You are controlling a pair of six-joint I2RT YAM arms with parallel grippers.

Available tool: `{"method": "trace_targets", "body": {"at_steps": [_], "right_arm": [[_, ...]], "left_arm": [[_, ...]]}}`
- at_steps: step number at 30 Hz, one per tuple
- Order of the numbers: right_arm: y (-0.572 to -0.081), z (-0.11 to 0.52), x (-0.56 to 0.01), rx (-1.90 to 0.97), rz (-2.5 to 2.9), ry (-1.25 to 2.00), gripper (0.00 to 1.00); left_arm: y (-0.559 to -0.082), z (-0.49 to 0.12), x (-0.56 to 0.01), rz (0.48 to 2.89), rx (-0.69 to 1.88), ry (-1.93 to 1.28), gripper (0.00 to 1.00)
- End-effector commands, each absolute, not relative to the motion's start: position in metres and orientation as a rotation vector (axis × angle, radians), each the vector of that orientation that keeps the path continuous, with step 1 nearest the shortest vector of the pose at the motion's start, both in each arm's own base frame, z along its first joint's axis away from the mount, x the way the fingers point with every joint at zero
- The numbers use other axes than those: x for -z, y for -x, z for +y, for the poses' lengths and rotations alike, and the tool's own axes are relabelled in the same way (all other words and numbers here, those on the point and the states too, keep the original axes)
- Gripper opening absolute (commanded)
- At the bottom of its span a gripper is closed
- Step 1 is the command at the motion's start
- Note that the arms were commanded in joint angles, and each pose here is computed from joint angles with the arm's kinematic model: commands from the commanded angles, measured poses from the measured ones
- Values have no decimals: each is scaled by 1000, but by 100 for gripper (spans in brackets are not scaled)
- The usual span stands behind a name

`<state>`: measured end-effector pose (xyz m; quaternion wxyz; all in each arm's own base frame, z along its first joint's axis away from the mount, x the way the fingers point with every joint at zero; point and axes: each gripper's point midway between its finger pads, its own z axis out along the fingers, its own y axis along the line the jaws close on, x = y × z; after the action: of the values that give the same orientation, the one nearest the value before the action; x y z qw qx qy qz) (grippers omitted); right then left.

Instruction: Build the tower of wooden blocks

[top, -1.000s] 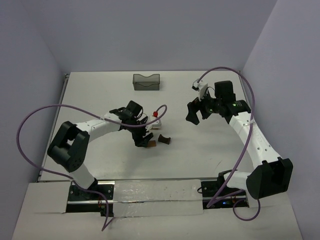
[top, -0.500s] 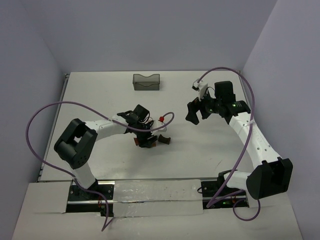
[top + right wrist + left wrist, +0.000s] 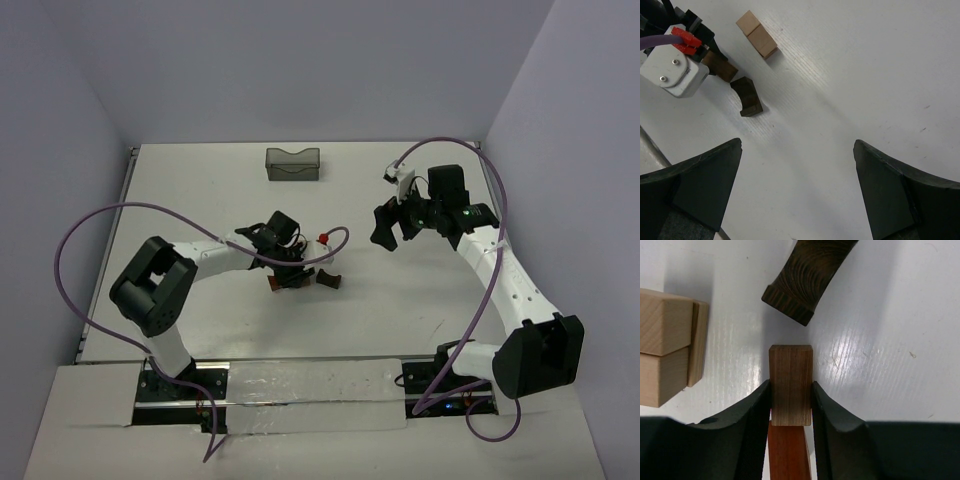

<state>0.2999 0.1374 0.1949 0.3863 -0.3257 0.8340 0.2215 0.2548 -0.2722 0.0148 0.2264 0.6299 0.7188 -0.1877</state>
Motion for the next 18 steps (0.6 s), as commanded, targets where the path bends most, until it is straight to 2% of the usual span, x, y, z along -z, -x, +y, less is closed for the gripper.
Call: {"method": "trace_targets", "body": {"at_steps": [1,4,7,8,18], "right_arm": [[-305,141,-202,-579,2074,817,100],[-306,142,-203,-588,2065,808,100],[-306,143,-203,-593,2062,802,100],[-306,143,-202,-593,2062,804,100],[-306,145,-204,-600,2042,804,100]], "left_arm": [[-246,-268,-25,1927,520,-1806,29],[-237,-268,-39,1909,566,-1853,22],[-239,-271,-52,1914,573,-1805,3],[-242,-274,-57,1908,573,-1787,0],[-239,-278,-92,1860,629,-1826,0]]}}
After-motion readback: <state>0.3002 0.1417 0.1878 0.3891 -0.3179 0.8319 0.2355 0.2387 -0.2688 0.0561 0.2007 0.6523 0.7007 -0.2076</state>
